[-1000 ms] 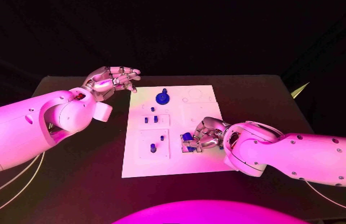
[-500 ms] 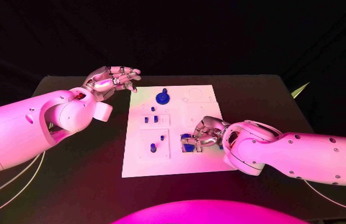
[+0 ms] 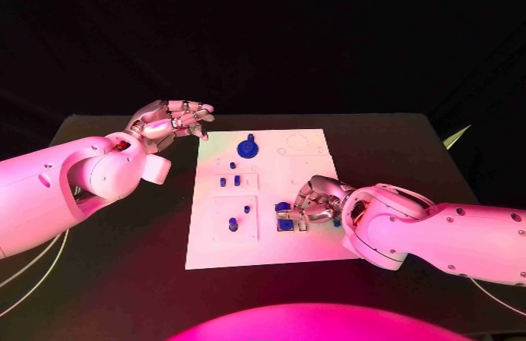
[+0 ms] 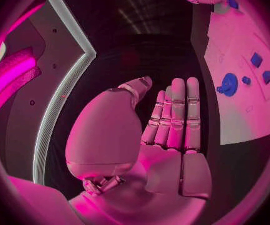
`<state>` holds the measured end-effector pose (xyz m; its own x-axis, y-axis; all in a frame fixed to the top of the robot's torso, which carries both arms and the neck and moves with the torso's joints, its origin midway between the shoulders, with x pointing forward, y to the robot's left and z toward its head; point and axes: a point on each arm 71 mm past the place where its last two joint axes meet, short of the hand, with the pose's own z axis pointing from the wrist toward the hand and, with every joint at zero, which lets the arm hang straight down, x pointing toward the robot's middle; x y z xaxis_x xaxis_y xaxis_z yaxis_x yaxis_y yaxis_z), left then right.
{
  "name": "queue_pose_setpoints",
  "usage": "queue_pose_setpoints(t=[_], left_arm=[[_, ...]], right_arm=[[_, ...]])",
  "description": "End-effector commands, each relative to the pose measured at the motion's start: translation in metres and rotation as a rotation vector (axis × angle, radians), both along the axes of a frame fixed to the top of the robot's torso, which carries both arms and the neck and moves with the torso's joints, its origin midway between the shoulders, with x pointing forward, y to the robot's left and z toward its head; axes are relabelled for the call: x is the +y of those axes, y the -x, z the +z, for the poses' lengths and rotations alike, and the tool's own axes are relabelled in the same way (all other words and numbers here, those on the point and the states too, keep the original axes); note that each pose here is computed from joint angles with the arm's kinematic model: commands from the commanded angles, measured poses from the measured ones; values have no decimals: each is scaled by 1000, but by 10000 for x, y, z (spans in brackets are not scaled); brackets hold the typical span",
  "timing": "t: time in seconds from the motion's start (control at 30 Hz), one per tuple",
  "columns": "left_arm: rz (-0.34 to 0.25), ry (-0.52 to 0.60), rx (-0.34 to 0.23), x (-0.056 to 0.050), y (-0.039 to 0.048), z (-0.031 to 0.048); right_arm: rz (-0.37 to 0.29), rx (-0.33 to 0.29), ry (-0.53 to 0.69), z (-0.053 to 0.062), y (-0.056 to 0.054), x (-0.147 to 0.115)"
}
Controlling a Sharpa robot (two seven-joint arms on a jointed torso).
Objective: Assemble the parts on the task board
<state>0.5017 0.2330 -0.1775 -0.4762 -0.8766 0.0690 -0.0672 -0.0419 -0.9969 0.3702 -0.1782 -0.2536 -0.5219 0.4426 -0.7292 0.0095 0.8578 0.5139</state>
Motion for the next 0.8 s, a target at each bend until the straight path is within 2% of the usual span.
queue_pose_setpoints(t=[0.03,0.2,0.43,0.8], left_arm=[[-15,7,-5,-18,6,12],[-12,7,-6,-10,6,13],[-12,7,-6,-7,7,13],[-12,6,-6,-8,7,12]], right_arm=[[57,-63,-56,64,24,18],[110,-80,-104,109,72,-14],[147,-71,-101,108,94,-40],[129,-66,-61,62,36,-62]])
